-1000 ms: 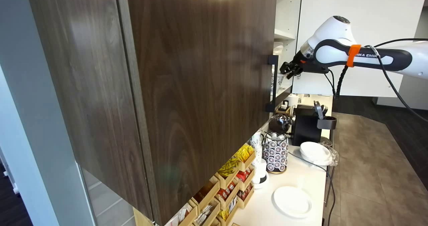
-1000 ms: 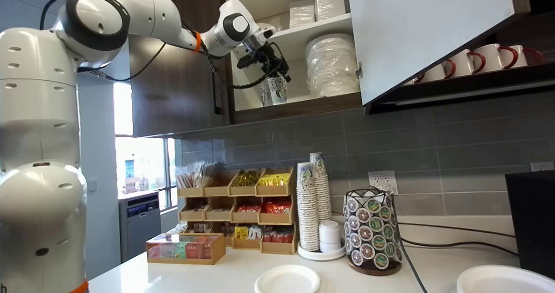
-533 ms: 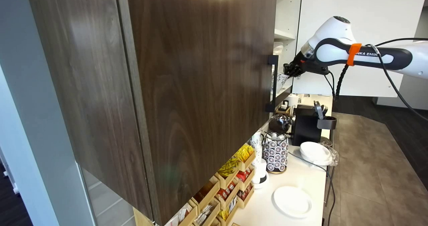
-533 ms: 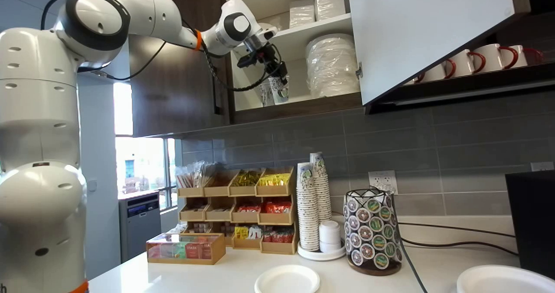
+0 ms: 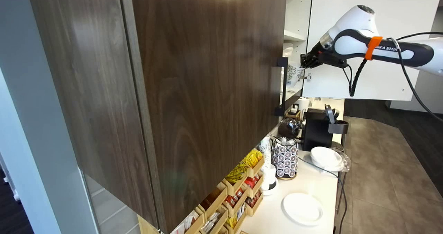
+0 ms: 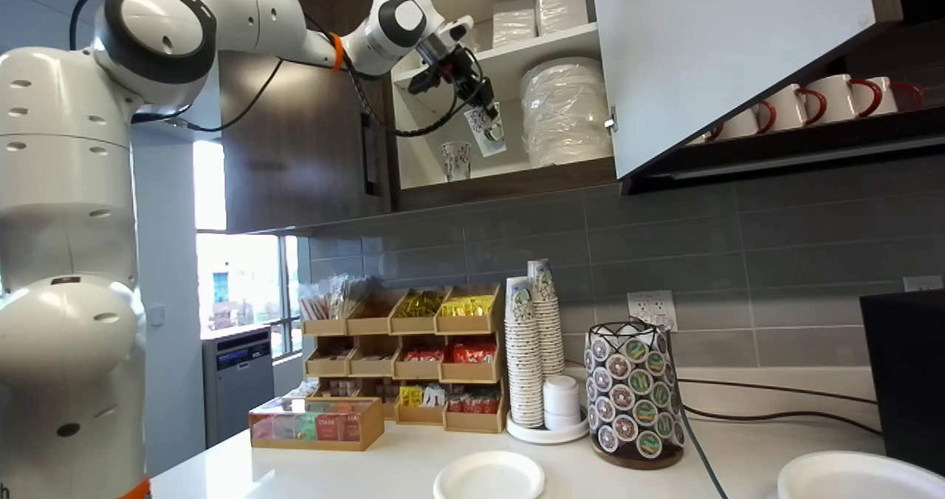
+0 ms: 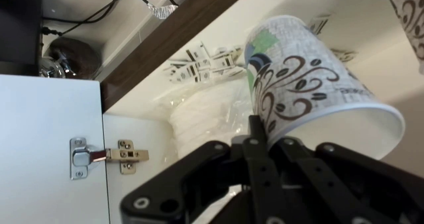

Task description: Stack the paper cups on the bottom shelf of the open top cabinet, pick up the stacked paper cups and put them on the white plate on the kitchen counter

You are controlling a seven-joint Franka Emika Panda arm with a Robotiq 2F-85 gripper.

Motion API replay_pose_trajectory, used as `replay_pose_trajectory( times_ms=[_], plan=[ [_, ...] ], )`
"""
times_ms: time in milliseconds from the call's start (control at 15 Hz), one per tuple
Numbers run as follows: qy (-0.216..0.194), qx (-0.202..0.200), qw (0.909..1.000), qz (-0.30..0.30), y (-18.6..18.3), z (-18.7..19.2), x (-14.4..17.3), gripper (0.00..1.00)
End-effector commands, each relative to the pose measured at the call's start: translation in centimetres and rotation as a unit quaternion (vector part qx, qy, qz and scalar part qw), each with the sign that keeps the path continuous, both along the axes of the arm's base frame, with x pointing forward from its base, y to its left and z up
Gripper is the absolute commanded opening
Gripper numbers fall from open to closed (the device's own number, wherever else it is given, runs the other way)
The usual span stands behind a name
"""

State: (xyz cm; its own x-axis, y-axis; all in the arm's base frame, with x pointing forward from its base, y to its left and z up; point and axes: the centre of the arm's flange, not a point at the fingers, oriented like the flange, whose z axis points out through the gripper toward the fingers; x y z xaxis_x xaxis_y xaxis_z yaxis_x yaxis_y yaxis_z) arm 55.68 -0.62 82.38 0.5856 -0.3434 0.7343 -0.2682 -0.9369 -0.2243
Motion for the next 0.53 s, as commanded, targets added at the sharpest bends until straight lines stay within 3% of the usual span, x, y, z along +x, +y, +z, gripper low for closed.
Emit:
replay_pose_trajectory(
  times_ms=[0, 467],
  plan=[
    [-0.039, -0.008, 0.9991, 0.013, 1.3, 4.7, -0.2, 0.01],
    [-0.072, 0.015, 0.9915, 0.108, 8.5, 7.5, -1.0, 0.01]
  ],
)
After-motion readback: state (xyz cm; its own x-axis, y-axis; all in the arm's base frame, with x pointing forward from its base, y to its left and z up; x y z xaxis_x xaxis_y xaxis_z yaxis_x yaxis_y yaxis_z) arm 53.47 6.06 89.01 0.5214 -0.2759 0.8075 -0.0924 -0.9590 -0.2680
